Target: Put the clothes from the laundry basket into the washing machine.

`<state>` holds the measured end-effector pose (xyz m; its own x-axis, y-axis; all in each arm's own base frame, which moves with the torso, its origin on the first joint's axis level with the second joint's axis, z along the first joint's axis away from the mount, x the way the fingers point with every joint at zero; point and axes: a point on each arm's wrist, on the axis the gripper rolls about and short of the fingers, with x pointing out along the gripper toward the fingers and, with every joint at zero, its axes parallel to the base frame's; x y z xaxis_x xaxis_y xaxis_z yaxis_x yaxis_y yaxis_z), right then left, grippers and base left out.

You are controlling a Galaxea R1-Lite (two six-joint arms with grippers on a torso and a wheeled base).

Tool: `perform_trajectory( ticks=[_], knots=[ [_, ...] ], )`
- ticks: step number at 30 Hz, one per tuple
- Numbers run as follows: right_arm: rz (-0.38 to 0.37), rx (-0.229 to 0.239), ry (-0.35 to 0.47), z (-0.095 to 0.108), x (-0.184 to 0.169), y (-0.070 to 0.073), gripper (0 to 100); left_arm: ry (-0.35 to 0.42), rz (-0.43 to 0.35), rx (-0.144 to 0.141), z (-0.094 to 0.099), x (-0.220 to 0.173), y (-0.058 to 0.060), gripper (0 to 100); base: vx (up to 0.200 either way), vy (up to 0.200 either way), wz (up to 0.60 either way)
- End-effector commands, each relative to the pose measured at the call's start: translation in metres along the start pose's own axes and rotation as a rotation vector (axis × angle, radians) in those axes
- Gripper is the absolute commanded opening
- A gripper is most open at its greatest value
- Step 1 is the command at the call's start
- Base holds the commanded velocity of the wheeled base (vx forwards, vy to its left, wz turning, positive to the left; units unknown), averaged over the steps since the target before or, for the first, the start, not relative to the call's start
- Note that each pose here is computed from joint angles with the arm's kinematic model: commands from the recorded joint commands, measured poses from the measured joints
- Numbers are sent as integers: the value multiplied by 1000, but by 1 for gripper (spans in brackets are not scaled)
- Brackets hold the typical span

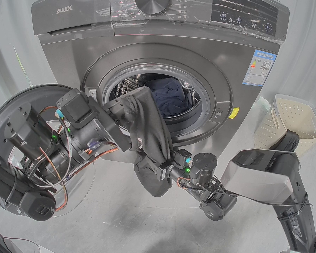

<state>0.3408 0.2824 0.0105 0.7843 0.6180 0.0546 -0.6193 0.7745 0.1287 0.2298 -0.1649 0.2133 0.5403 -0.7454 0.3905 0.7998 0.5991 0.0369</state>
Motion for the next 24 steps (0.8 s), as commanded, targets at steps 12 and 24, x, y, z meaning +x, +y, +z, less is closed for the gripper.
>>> perform_trajectory(
  ticks=[12, 24],
  knots=[
    [-69, 0, -65, 91, -64, -15, 0, 102, 101, 14, -29, -9, 32, 0, 0, 0, 0],
    [-71, 11, -69, 119, -108, -11, 0, 269, 107, 34, -68, -33, 46, 0, 0, 0, 0]
  ],
)
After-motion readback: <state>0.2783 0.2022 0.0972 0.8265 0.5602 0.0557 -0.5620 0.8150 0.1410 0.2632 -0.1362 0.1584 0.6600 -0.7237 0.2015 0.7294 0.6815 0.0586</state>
